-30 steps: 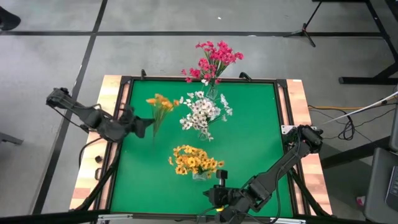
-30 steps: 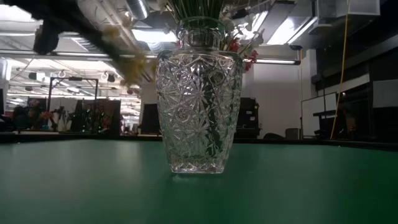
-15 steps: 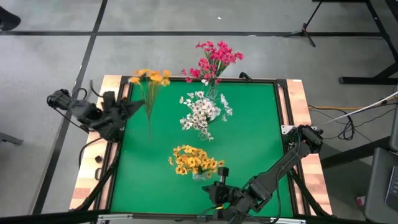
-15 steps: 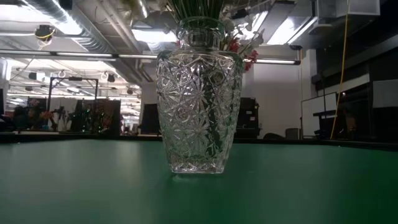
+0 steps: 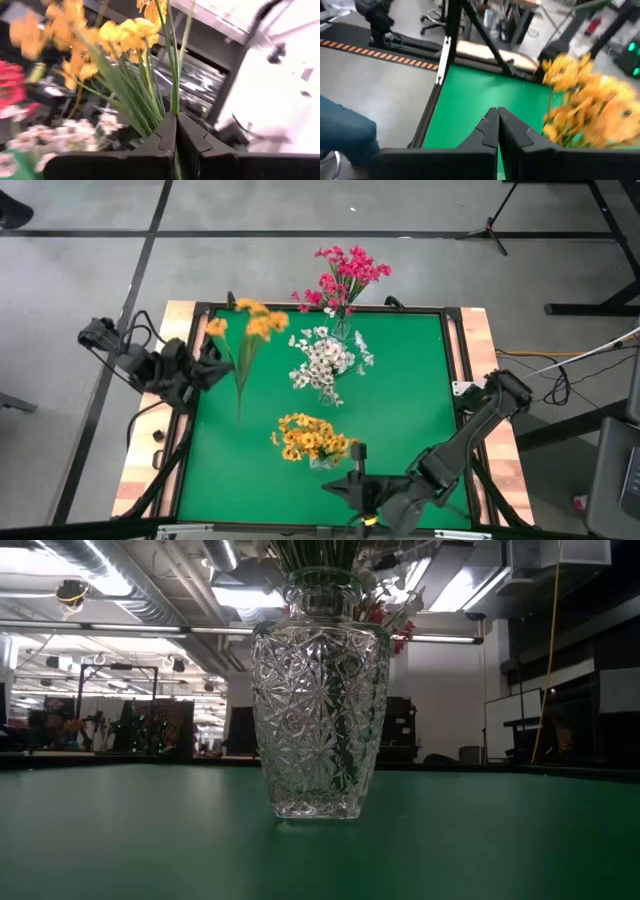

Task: Sort flowers into vase by color
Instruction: Put the yellow flowers into the bottom transparent vase

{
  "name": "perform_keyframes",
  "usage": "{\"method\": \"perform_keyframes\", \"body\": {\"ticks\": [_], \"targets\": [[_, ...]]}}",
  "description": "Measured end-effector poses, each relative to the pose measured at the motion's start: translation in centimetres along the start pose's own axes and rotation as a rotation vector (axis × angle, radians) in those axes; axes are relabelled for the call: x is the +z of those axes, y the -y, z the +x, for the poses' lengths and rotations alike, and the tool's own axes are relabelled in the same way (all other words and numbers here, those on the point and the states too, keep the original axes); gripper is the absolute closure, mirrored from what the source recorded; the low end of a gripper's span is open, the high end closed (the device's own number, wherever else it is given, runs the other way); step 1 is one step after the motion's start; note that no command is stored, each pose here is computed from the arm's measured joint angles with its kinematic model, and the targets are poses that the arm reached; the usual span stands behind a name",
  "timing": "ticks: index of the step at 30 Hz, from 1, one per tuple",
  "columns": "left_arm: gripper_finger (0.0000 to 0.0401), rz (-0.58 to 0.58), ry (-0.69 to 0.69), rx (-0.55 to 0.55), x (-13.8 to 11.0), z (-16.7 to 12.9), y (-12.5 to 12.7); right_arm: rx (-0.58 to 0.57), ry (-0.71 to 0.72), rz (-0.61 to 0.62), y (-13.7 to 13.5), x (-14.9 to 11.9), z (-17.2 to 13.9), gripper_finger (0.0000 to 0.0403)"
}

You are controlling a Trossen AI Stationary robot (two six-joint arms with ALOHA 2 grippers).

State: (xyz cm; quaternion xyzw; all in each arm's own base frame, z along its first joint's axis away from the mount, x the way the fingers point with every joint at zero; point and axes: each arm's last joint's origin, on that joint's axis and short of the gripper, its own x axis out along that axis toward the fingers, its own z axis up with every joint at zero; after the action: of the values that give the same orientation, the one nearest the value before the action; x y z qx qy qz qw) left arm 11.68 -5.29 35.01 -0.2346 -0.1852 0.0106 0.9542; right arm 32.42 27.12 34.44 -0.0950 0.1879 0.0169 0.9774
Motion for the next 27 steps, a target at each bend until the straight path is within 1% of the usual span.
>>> {"method": "perform_keyframes", "body": {"ticks": [1,3,8,10,12,13,15,18,19,21,23,27], "targets": [[0.0401,0.017,-0.006,-0.025,-0.3,0.2,0.2,0.002,0.014,-0.011,0.2,0.3,-0.3,0.04],[0.0401,0.044,0.0,-0.077,-0.6,0.6,0.8,-0.026,0.041,0.007,1.1,1.1,-0.7,0.04],[0.0401,0.089,0.089,-0.142,-1.0,1.5,2.1,-0.215,0.121,0.096,4.0,3.0,-2.4,0.04],[0.0401,0.112,0.121,-0.192,-1.1,1.7,2.6,-0.217,0.135,0.099,4.9,3.5,-2.5,0.04],[0.0401,0.135,0.149,-0.229,-1.2,1.9,2.9,-0.176,0.157,0.124,5.6,4.0,-2.2,0.0394],[0.0401,0.146,0.164,-0.242,-1.3,1.9,3.1,-0.146,0.171,0.145,6.0,4.2,-2.0,0.0386],[0.0401,0.165,0.184,-0.26,-1.5,2.2,3.3,-0.05,0.195,0.191,6.8,4.6,-1.3,0.0359],[0.0401,0.201,0.179,-0.271,-2.3,2.6,3.5,0.086,0.181,0.261,8.8,4.7,0.2,0.0304],[0.0401,0.213,0.174,-0.271,-2.6,2.8,3.6,0.1,0.176,0.285,9.4,4.7,0.6,0.0285],[0.0401,0.236,0.164,-0.271,-3.1,3.1,3.8,0.08,0.172,0.313,10.5,4.6,1.2,0.0252],[0.0401,0.258,0.157,-0.271,-3.4,3.5,4.1,0.043,0.181,0.323,11.6,4.7,1.6,0.0228],[0.0401,0.306,0.141,-0.277,-4.0,4.6,4.8,-0.008,0.222,0.324,13.1,5.1,2.1,0.0203]]}}
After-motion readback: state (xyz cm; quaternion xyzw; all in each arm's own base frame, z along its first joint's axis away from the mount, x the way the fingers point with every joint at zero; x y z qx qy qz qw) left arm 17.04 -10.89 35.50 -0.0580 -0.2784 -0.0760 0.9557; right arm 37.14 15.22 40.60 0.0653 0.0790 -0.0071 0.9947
